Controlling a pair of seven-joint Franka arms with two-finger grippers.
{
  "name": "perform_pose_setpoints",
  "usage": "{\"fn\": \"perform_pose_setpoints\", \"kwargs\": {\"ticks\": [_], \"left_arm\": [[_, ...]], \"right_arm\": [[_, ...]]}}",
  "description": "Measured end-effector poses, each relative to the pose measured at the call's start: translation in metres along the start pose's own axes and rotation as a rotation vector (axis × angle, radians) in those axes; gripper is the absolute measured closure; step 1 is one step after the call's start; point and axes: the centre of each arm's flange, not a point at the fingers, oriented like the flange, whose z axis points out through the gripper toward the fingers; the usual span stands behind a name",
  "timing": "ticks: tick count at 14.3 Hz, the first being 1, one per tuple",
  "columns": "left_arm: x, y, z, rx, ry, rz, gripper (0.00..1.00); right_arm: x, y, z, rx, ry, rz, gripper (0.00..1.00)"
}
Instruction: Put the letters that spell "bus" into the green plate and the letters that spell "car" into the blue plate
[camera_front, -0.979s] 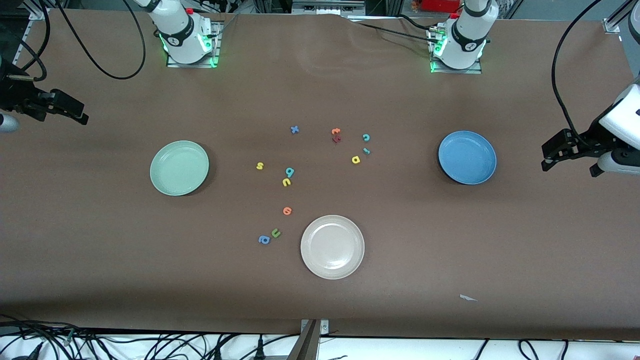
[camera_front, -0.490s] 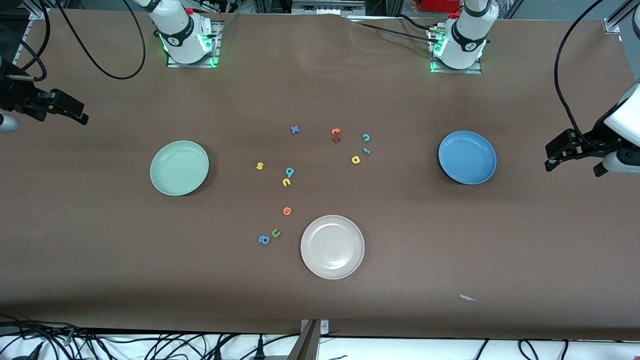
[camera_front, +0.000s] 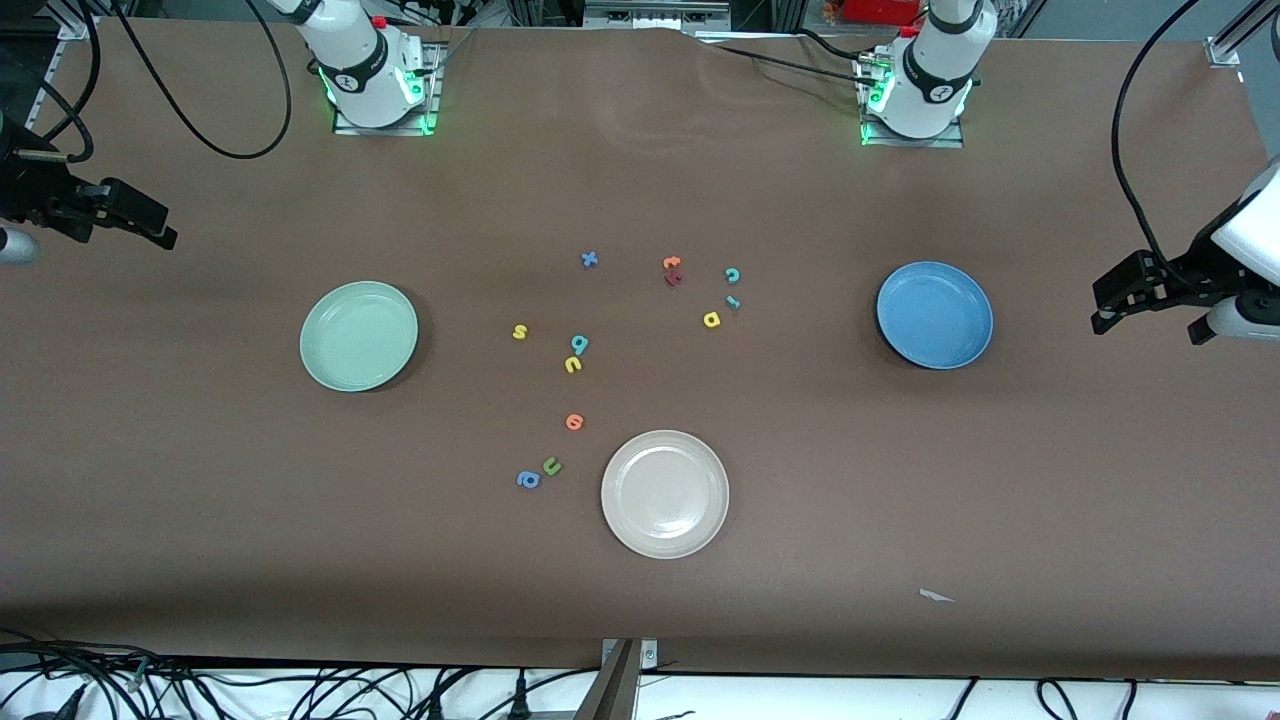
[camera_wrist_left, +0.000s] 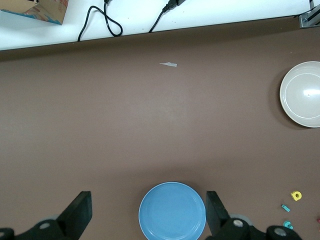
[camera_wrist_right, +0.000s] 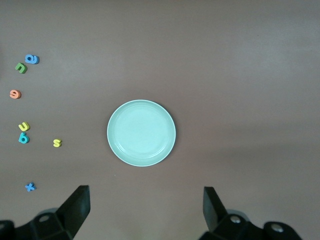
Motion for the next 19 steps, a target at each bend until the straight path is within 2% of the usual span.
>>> {"fn": "perform_pose_setpoints", "kwargs": {"ticks": [13, 19], "left_arm": [[0.001, 0.01, 0.0, -0.004, -0.001, 0.018, 0.0], [-0.006, -0.056, 0.007, 0.014, -0.02, -0.091, 0.0]], "right_arm": [[-0.001, 0.001, 0.001, 0.0, -0.006, 0.001, 0.0], [0.0, 0.004, 0.001, 0.0, -0.006, 0.007, 0.0]]}}
